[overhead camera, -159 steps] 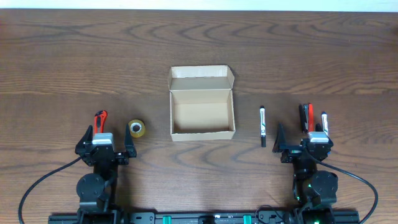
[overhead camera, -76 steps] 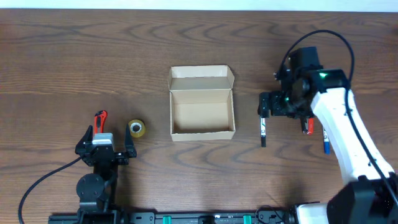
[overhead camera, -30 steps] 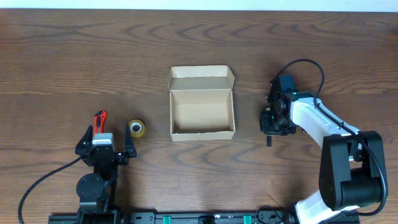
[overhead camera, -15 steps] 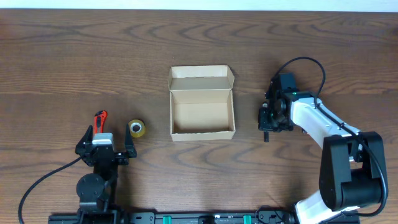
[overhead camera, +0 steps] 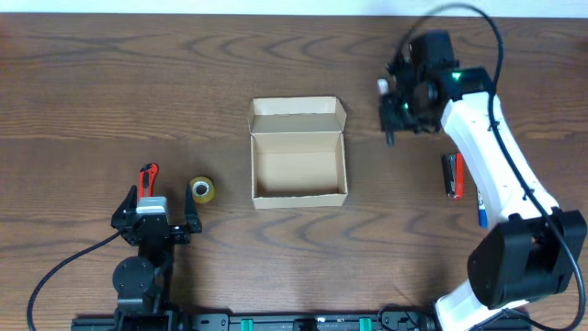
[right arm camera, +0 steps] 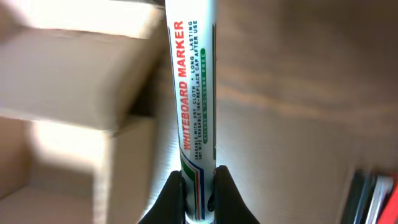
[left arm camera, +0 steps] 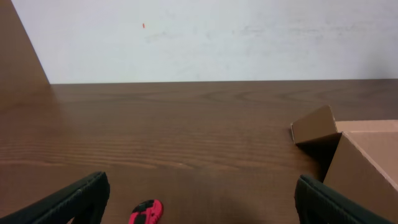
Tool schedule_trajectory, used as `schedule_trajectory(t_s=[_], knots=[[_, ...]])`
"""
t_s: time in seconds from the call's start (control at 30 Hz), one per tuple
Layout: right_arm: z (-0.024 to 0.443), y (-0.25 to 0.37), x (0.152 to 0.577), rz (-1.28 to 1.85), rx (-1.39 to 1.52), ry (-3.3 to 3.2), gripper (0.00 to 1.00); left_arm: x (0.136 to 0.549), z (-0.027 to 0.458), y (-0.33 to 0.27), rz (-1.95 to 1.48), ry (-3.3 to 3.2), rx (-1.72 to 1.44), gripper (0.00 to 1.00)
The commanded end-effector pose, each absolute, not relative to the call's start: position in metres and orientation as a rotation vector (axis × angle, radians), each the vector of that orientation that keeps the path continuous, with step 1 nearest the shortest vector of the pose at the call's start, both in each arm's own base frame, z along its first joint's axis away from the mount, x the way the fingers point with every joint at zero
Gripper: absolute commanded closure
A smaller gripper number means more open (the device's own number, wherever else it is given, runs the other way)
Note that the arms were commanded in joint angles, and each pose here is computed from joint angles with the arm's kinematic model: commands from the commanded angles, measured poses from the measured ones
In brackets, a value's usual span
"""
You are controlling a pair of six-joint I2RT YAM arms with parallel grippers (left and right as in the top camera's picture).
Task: Pack container
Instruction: 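Carry the black marker over the box and release it inside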
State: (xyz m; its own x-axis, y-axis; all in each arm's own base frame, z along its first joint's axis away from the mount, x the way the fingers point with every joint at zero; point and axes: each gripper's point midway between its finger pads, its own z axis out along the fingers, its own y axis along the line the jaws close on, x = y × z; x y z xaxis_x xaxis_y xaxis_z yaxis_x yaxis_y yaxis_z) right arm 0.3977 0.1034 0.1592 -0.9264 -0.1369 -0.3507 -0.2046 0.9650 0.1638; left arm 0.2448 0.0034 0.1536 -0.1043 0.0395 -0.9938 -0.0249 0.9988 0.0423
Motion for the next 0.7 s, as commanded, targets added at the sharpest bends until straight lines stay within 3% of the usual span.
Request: schedule_trajectory(t_s=[0.0,0.2,0.33,0.43,0.67], knots=[[0.195,0.155,0.386,0.401,-0.718,2.616,0.99,0.244,0.136,0.001,0.039,1.731,0.018,0.05],[0.211,0.214,0.325,0.354,-1.657,2.208,0.99,0.244,0.136,0.001,0.039,1.731,0.018,0.05],[0.201,0.222,0.305,0.192,-2.083,1.918,0.99,0.244,0.136,0.001,0.038,1.731,0.018,0.05],[0.199,0.23,0.3,0.169,-2.232,1.743,0.99,0.244,0.136,0.001,0.038,1.731,0.018,0.05],[0.17,0.235,0.313,0.195,-2.276,1.757,0.99,0.244,0.136,0.001,0.039,1.731,0.018,0.05]])
